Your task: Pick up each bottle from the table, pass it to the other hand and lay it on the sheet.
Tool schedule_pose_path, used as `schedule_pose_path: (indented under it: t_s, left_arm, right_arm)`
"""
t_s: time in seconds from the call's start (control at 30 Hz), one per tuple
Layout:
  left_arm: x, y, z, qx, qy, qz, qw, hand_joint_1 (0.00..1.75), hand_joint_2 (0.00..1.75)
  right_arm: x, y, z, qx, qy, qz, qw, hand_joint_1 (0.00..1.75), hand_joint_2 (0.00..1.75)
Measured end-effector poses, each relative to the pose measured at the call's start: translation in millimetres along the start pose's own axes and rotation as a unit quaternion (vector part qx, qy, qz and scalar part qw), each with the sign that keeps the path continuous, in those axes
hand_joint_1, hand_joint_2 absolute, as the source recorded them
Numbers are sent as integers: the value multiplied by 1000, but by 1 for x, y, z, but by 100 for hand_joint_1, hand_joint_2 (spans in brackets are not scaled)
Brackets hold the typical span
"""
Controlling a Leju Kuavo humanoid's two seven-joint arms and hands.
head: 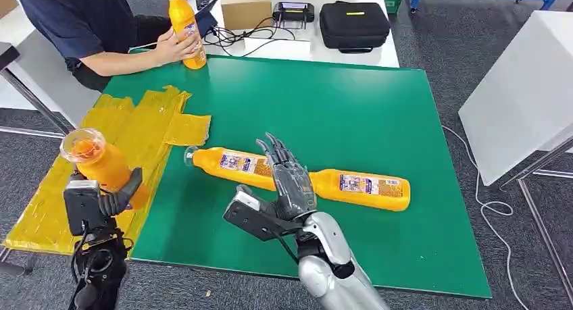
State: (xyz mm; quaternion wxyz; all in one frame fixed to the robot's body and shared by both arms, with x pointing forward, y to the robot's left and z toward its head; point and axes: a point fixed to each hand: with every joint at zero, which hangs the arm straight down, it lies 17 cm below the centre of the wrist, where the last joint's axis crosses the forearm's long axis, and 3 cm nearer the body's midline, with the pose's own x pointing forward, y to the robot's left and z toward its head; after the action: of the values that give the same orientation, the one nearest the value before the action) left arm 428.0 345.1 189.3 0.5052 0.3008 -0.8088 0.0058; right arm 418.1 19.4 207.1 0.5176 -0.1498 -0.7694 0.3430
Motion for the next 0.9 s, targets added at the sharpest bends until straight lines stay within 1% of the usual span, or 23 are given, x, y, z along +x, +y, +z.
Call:
schedule_pose_path:
  t_s: [0.1, 0.2, 0.3, 0.37, 0.43, 0.53, 0.63, 0.83, 0.87, 0.9]
  left_arm:
    - [-5, 9, -8, 11, -35, -122, 992, 175, 175]
    - [-21, 11, -13, 3, -57, -232, 971, 175, 175]
    - [-39, 0, -12, -25, -54, -271, 961, 175, 175]
    - [-47, -12, -8, -52, -63, -301, 950, 175, 175]
    - [-58, -27, -4, -84, -67, -337, 935, 175, 175]
    - [-82, -45, 8, -127, -56, -379, 915, 175, 175]
    - [-92, -54, 11, -142, -46, -383, 912, 175, 175]
    - [-100, -72, 14, -173, -49, -400, 899, 175, 175]
    - [-106, -77, 16, -179, -38, -397, 899, 16, 175]
    - [-109, -80, 18, -183, -29, -392, 901, 0, 175]
  right_arm:
    - [-6, -3, 5, -5, 4, 0, 1000, 0, 0]
    - [-12, -8, 10, -12, 10, 0, 1000, 0, 0]
    - [-14, -12, 13, -15, 11, 8, 1000, 0, 0]
    - [-16, -14, 17, -17, 13, 10, 1000, 0, 0]
    - [-17, -15, 21, -16, 13, 13, 1000, 0, 0]
    - [-17, -20, 28, -19, 10, 19, 1000, 0, 0]
    - [-19, -24, 33, -21, 9, 22, 999, 0, 0]
    - [-21, -33, 41, -30, 11, 24, 999, 0, 0]
    - [-23, -36, 43, -34, 12, 24, 999, 0, 0]
    - [-24, -38, 45, -35, 12, 25, 999, 0, 0]
